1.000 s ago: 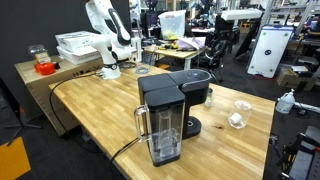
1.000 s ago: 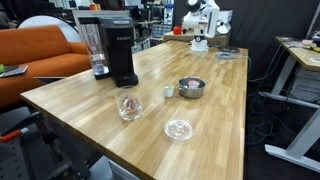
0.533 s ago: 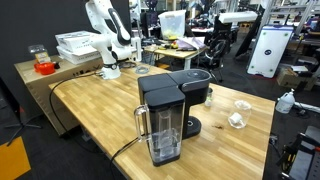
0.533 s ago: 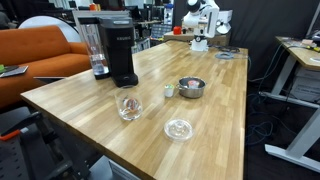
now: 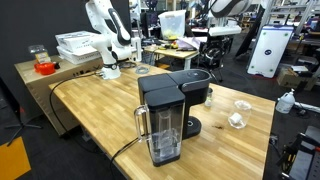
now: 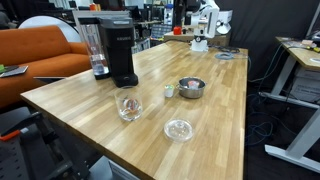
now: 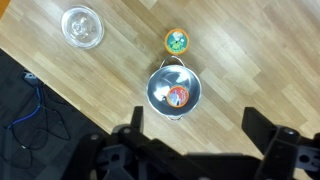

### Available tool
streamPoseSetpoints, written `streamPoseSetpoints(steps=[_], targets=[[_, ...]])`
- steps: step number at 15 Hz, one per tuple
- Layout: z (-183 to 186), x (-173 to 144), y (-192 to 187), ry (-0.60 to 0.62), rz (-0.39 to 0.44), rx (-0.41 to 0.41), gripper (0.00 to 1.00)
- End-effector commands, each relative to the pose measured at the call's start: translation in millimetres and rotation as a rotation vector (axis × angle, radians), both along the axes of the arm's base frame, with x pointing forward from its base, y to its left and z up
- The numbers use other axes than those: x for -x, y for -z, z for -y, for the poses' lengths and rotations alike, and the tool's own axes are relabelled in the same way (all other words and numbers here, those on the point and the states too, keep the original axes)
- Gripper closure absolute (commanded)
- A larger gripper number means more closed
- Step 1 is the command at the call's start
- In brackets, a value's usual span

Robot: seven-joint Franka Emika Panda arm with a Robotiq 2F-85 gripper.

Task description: Take the cup out of the pot and put it on the table

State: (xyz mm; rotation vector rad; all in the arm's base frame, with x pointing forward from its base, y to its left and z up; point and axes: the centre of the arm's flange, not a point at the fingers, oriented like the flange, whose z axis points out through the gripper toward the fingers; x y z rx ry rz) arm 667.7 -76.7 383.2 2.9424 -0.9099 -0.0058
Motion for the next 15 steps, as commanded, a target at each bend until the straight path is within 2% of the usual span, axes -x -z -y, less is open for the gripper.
streamPoseSetpoints(steps=[1, 10, 15], targets=[[4.1, -5.6, 7.4, 0.000, -0.005, 0.003, 0.00], [4.6, -17.6, 3.7, 0.015, 0.011, -0.010, 0.00], [25.3, -55.9, 20.6, 0.060, 0.032, -0.003, 0.00]])
